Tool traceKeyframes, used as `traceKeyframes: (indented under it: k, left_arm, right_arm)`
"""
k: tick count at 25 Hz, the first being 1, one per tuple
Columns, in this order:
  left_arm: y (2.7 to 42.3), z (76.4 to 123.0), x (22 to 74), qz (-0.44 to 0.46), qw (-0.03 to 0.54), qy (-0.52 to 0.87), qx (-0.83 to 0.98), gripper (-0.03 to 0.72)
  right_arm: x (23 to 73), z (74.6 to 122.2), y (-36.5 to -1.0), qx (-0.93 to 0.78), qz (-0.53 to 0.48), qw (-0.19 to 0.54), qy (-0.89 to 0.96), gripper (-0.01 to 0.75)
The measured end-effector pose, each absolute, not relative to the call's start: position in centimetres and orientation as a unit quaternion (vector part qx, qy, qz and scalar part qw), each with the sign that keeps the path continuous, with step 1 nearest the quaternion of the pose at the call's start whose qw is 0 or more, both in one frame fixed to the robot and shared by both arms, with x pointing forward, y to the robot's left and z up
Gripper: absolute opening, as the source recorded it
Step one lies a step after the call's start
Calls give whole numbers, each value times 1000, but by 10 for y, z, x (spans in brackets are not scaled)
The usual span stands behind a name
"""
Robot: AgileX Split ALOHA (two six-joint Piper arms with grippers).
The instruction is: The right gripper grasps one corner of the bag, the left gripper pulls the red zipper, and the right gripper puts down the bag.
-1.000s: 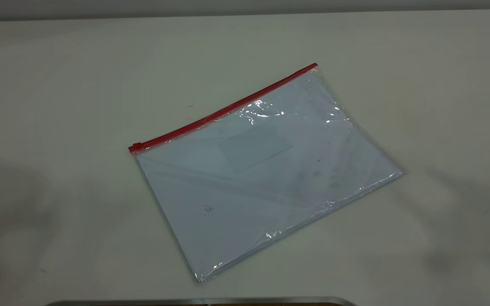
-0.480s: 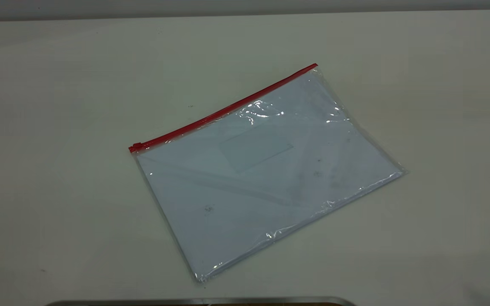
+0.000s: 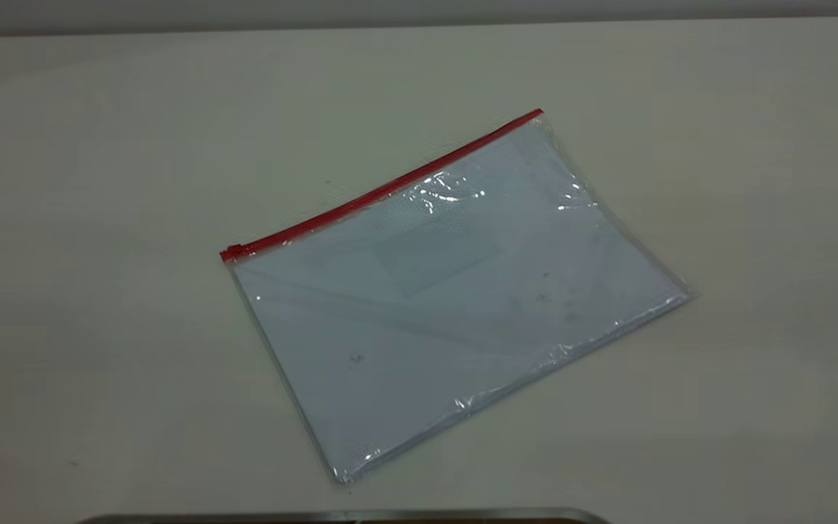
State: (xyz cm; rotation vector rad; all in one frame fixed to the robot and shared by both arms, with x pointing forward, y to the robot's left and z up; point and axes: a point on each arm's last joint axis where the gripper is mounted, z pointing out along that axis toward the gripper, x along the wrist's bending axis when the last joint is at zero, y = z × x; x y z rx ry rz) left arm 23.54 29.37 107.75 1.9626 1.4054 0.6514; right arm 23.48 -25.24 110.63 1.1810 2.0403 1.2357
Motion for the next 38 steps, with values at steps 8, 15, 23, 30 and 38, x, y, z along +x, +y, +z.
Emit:
traceKeyframes:
  k: [8, 15, 23, 30, 38]
  left_arm:
    - [293, 1039, 238, 221, 289, 543, 757, 588]
    - [294, 1034, 241, 222, 287, 558, 747, 588]
    - [296, 1033, 242, 225, 281, 573, 737, 588]
    - [296, 1033, 242, 225, 281, 573, 737, 588]
    - [297, 1033, 240, 232, 284, 577, 730, 588]
  right_arm:
    - [220, 1076, -263, 427, 413, 322, 737, 574]
    - [226, 1050, -270, 454, 387, 334, 730, 574]
    - [228, 1043, -280, 511, 351, 341, 707, 574]
    - [230, 1042, -283, 538, 354, 342, 684, 574]
    - [230, 1043, -283, 539, 355, 342, 683, 574]
